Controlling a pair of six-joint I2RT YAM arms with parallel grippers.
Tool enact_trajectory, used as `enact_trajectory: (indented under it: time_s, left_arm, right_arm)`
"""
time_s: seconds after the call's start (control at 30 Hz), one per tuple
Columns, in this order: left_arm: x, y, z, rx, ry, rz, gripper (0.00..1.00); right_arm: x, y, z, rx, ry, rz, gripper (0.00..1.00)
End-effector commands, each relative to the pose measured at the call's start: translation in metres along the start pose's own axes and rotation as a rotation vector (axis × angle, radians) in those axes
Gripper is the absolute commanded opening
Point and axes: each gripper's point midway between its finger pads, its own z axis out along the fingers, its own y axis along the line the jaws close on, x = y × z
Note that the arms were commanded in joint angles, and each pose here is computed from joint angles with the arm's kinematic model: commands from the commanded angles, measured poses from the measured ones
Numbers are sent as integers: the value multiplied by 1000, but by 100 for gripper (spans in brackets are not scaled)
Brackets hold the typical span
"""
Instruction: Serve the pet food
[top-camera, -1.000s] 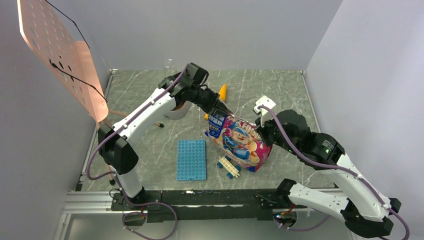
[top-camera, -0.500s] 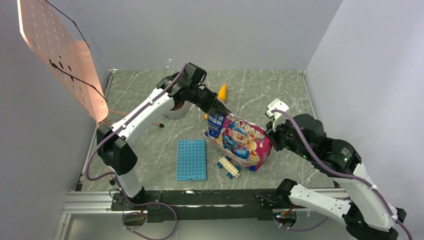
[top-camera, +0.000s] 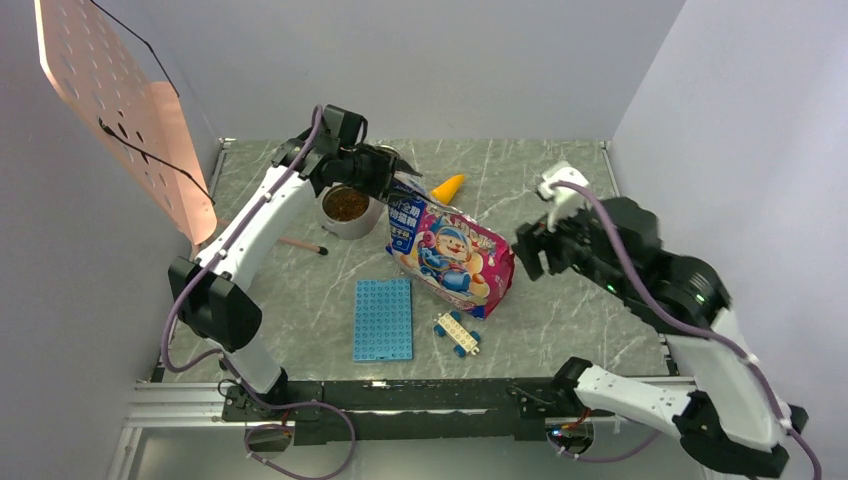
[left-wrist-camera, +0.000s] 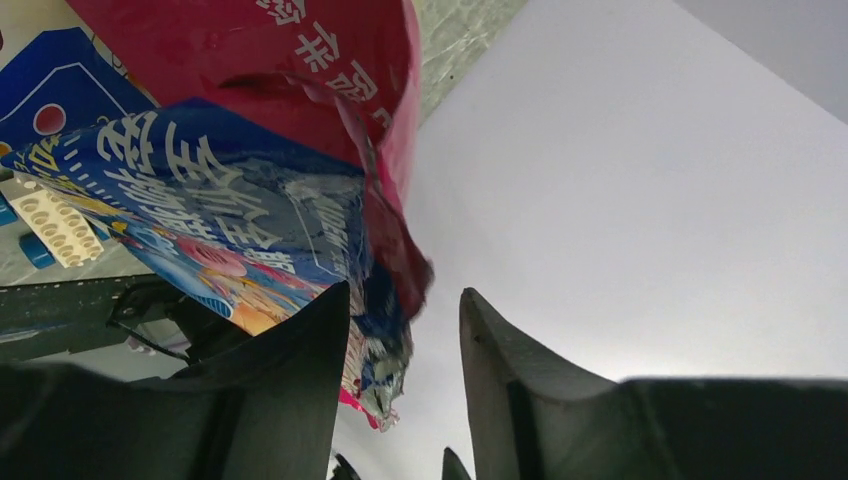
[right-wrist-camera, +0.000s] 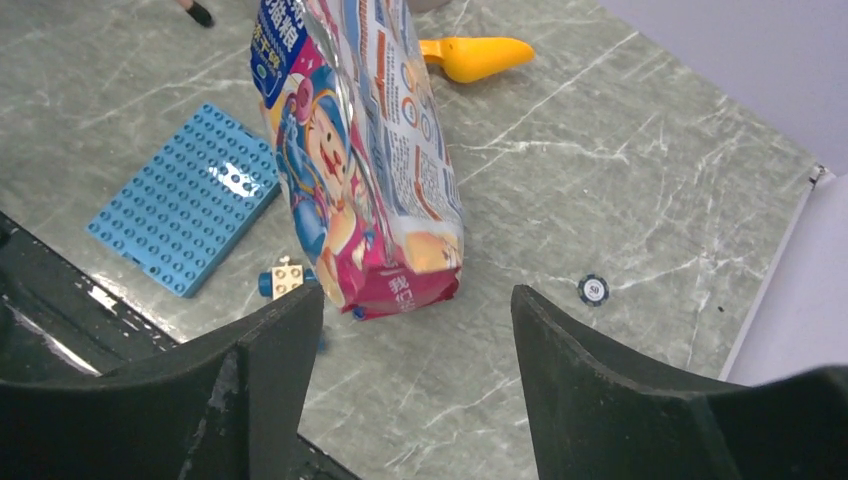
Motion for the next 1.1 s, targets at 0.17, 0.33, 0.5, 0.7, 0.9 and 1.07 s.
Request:
enact_trajectory:
  time_s: [0.17,0.33,0.5,0.7,0.9,1.07]
  left_arm:
    - [-8,-14,-36,100,-103,70,53]
    - [-23,-13,-36,105,-147,67,48]
    - [-37,-18,-31,106,-174,69,41]
    - [-46,-17,-27,73,-192,93,38]
    - [-45,-11,-23,69,-169,94,21]
    - [-35,-15,-28,92,-122,96,9]
  right_arm:
    - [-44,11,70,-5,-12,-109,80]
    - [-42,23,110,-43,19,-178,79]
    - [-46,29,143,-47,42,-238,77]
    - [-45,48,174,-54,59,-332,76]
    - [-54,64,204,-9,17,-412,76]
    - [-60,72,233,2,16,-450,67]
